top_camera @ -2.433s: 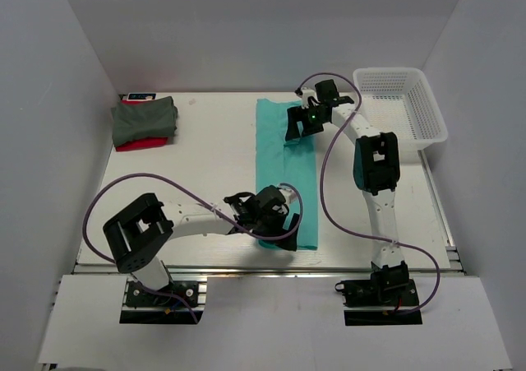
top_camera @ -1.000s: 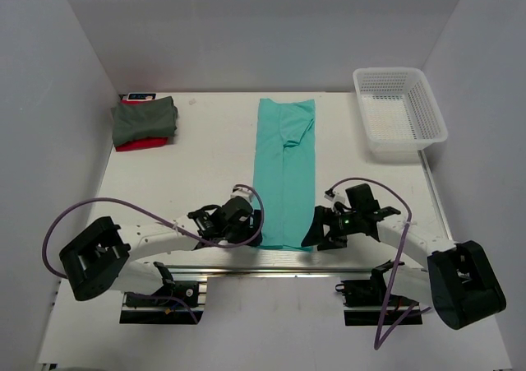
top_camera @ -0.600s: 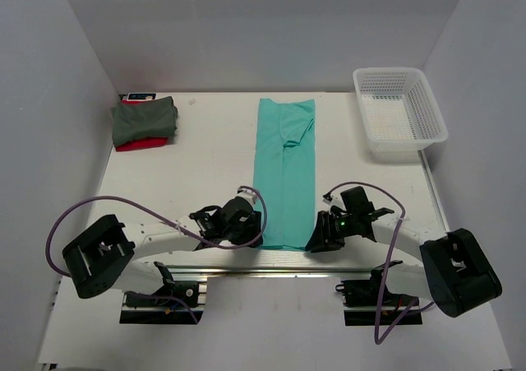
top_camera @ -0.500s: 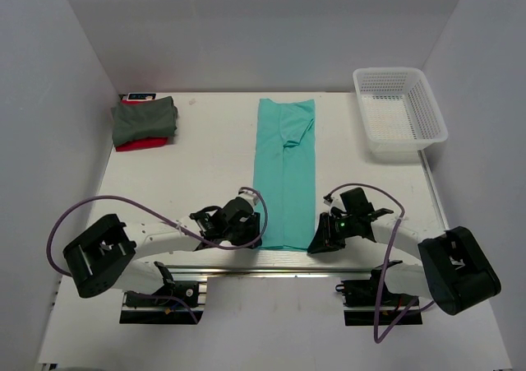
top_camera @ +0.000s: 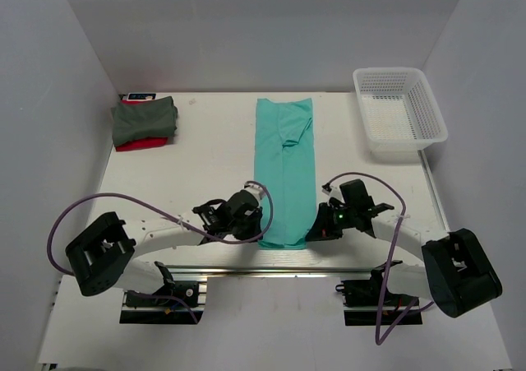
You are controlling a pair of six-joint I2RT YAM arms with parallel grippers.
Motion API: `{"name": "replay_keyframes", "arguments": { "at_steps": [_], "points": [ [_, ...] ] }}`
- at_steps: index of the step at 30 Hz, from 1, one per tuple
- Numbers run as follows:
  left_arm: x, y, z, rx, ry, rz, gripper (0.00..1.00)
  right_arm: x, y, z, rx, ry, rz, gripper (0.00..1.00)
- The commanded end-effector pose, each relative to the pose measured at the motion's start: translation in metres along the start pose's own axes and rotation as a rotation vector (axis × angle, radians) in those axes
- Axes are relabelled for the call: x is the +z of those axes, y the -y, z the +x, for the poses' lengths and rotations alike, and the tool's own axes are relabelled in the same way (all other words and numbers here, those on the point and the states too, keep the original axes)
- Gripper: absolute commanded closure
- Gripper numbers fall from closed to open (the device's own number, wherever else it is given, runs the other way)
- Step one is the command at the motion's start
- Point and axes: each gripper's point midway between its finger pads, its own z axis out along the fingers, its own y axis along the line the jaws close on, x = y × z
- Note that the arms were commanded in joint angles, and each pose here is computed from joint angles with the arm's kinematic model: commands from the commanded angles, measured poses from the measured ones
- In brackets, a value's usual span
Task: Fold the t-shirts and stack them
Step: Grab the bottom of the folded rectangular tshirt with both arms, then fold the folded rectangular tshirt in 1/3 of the way
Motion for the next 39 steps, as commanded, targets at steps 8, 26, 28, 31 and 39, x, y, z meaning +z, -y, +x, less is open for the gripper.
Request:
{"name": "replay_keyframes", "arguments": {
  "at_steps": [8, 26, 28, 31, 39],
  "points": [
    [0.003, 0.004, -0.077, -0.053, 0.097, -0.067, 1.00, -0.013, -0.022, -0.083, -0.087, 0.188, 0.077, 1.00],
    [0.002, -0.037, -0.239, -0.089, 0.301, -0.138, 1.00, -0.052, -0.036, -0.224, -0.101, 0.430, 0.153, 1.00],
    [0.011, -0.042, -0.242, -0.074, 0.281, -0.144, 1.00, -0.055, -0.041, -0.241, -0.116, 0.452, 0.145, 1.00],
    [0.016, -0.052, -0.259, -0.086, 0.289, -0.155, 1.00, -0.061, -0.043, -0.259, -0.126, 0.472, 0.139, 1.00],
    [0.027, -0.076, -0.287, -0.103, 0.313, -0.171, 1.00, -0.053, -0.033, -0.302, -0.137, 0.449, 0.096, 1.00]
  ]
}}
